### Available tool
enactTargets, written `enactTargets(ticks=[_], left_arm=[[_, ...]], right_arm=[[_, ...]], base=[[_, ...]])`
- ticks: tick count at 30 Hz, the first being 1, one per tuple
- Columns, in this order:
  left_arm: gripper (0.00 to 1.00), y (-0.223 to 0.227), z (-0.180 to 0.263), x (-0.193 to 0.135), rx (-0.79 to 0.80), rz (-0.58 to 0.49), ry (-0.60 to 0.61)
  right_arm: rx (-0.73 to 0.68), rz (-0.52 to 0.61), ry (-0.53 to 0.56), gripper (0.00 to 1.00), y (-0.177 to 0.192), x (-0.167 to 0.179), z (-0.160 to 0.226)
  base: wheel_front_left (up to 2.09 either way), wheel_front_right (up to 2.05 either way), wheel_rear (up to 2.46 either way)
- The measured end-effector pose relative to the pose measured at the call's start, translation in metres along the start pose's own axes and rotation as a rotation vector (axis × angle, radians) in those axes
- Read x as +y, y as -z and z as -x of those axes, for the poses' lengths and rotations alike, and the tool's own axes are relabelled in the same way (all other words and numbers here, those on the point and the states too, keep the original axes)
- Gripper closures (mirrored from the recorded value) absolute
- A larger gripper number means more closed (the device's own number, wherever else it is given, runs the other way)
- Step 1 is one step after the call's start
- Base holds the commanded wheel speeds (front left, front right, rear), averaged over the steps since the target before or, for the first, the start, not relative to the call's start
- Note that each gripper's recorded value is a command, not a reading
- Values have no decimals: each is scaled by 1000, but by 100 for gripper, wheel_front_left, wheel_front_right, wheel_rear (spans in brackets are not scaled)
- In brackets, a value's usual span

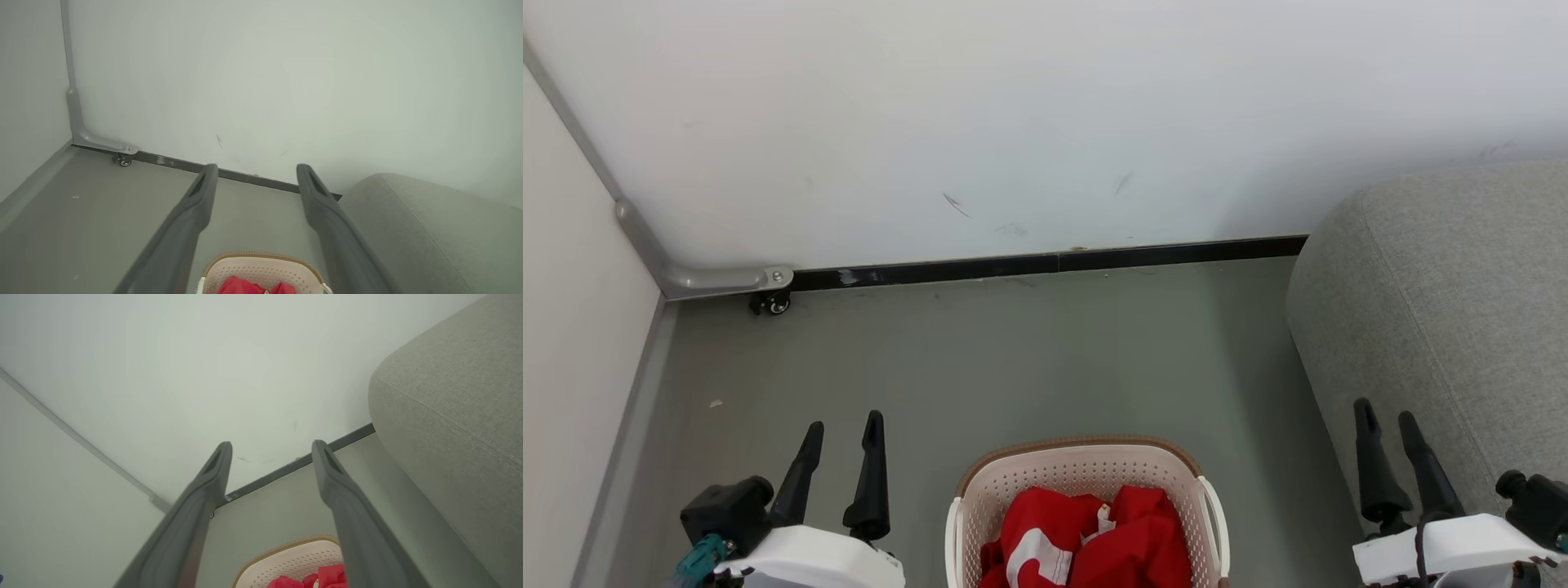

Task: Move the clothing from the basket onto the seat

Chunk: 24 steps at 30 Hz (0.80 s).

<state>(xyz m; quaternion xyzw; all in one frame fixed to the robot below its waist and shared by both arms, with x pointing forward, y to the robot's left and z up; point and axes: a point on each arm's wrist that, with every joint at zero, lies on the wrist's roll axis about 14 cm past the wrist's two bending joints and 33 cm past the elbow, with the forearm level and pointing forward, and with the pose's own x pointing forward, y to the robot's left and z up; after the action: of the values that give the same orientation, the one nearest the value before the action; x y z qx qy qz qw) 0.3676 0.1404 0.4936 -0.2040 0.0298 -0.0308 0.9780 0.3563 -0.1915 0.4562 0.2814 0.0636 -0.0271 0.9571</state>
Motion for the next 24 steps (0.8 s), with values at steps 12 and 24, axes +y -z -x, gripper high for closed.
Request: enactTargets(ticks=[12,24], left_arm=[[0,0,2,-11,-34,-213,20],[0,6,6,-9,-54,-409,4]], right_arm=[[-1,174,-32,0,0,7,-1],[-1,367,-55,0,1,10,1]], base=[[0,0,0],[0,0,0]])
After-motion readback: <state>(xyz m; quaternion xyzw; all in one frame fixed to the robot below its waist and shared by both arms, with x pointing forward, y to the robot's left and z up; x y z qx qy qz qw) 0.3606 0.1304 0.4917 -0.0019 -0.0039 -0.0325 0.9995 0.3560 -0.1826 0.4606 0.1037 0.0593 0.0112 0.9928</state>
